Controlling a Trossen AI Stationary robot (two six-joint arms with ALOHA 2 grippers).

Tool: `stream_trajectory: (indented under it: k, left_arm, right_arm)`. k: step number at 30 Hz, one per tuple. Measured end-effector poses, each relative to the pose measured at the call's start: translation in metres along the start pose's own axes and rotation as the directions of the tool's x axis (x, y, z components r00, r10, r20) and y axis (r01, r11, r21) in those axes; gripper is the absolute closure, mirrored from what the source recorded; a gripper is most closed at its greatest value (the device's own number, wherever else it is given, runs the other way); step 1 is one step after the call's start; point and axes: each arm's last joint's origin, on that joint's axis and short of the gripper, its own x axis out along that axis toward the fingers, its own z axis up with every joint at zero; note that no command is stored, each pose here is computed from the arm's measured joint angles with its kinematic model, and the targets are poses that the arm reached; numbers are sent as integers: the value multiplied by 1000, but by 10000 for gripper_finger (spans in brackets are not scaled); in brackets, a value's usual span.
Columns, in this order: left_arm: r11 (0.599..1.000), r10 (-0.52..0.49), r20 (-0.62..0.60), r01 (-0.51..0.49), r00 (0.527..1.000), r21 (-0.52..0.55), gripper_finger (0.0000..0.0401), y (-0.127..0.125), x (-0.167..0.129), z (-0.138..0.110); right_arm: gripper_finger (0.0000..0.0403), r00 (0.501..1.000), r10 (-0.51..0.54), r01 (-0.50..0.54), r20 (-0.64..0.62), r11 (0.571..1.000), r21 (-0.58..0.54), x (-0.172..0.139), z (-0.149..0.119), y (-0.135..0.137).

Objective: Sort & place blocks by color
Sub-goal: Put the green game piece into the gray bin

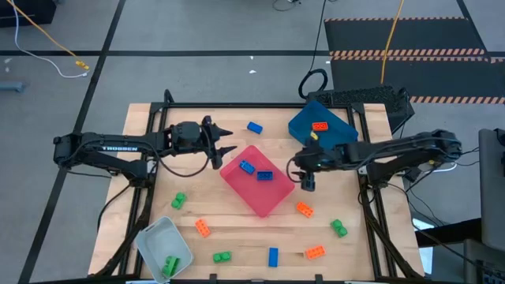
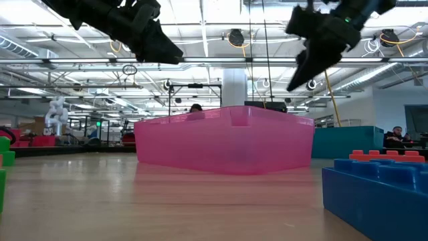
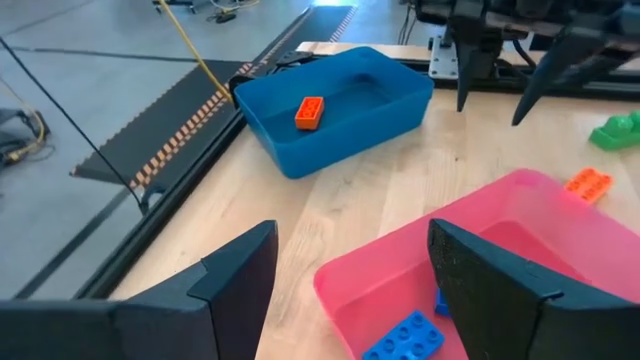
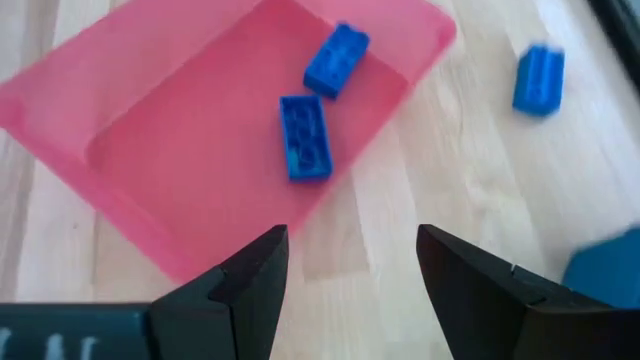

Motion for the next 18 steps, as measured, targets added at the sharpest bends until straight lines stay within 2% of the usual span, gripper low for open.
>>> stream_trajectory:
  k: [6,11,15,18]
  left_arm:
    - [1000,0,12,0,1000,-28,144,0,0,1]
    - [994,0,13,1,1000,-113,144,0,0,1]
    - [993,0,14,1,1000,-119,144,0,0,1]
    - [990,0,12,2,1000,-138,144,0,0,1]
  right_arm:
    - [188,1000,-9,10,-23,999,36,6,-33,-3]
    - [188,999,-11,9,36,999,47,7,-40,-4]
    - [188,994,-83,79,77,996,48,1,-39,-7]
    - [188,975,-183,179,129,983,42,-3,-35,-10]
